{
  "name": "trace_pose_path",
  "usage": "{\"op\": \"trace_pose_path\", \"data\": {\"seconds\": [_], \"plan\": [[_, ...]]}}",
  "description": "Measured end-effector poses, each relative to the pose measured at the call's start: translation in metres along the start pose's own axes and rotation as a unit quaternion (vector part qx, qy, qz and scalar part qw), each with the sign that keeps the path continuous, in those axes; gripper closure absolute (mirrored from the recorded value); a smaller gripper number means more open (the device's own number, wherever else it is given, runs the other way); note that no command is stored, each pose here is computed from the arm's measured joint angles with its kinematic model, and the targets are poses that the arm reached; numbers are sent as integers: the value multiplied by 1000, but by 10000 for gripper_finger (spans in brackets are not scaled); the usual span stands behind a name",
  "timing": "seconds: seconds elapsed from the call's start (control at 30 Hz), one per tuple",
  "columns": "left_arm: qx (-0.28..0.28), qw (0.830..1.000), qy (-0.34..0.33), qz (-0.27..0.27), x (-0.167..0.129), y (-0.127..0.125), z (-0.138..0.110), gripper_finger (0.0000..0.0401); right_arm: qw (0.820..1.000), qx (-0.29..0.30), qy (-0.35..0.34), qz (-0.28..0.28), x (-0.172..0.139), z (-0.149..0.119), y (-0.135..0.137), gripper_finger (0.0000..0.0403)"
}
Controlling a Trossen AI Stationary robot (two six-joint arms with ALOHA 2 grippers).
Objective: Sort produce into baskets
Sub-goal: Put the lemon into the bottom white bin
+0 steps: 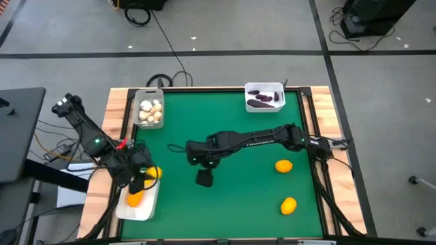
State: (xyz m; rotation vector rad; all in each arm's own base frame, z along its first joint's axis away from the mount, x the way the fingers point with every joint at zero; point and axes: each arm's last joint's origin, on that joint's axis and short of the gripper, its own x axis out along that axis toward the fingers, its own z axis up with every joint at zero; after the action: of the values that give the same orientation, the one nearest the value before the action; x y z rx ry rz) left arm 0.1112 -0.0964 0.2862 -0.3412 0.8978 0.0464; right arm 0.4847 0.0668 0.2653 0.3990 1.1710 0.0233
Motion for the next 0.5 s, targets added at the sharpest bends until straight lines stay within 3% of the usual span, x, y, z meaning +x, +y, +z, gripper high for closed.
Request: {"op": "trace_pose_path", "data": {"seconds": [0.13, 0.23, 0.5], "plan": [[7, 992, 119, -31, 0, 1, -11, 210, 988, 4, 109, -111, -3, -27, -9, 139], [13, 987, 156, -42, 6, -5, -17, 209, 972, -18, 161, -168, -7, -41, -7, 143], [28, 981, 190, -9, 37, -12, -36, 208, 970, -15, 140, -199, -14, -52, 13, 144]]}}
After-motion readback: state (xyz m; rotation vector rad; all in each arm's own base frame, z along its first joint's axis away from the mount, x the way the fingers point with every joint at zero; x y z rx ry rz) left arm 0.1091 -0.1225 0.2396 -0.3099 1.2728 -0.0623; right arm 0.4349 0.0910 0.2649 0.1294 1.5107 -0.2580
